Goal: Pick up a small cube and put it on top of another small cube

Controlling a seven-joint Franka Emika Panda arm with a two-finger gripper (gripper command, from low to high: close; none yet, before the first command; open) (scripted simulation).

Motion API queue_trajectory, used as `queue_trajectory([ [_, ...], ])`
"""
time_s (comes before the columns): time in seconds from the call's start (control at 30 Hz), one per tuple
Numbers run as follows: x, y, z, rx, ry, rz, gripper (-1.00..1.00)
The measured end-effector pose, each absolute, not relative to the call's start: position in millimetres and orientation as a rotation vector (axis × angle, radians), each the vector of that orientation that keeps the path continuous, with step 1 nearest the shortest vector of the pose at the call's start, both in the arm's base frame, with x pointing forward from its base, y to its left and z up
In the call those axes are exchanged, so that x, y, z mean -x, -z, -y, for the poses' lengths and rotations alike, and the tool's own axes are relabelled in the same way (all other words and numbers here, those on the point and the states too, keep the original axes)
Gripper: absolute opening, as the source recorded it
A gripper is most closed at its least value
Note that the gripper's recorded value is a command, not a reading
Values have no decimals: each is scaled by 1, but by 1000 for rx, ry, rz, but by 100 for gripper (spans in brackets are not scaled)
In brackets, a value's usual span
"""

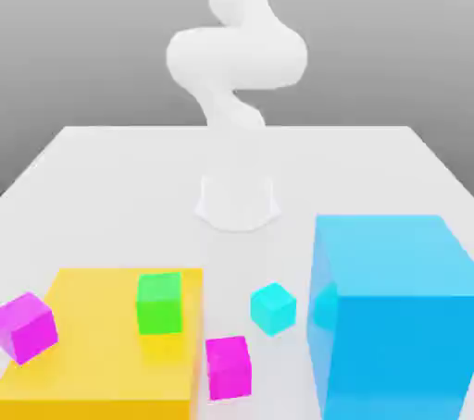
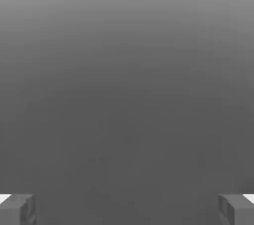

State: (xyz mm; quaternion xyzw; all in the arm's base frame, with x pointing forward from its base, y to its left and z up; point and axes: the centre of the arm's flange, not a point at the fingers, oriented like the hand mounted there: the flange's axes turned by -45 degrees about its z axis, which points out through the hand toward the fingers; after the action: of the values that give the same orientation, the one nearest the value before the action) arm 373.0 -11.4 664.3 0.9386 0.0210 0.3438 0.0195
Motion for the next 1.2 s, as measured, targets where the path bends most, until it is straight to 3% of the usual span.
queue_trajectory([
  [0.13,-411,-565,8,-2954,-812,-277,0],
  [0.3,-424,-440,-2,-2984,-514,-550,0],
  [0.47,-399,-314,-12,-2985,-195,-848,0],
  [0.6,-343,-213,-23,-2983,85,-979,0],
  [0.7,-323,-195,-48,-2989,38,-965,0],
  [0.97,-321,-140,-56,-2993,0,-950,0],
  [1.0,-320,-133,-56,-2994,0,-950,-100],
  [1.2,-320,-129,-56,-2994,2,-950,-100],
])
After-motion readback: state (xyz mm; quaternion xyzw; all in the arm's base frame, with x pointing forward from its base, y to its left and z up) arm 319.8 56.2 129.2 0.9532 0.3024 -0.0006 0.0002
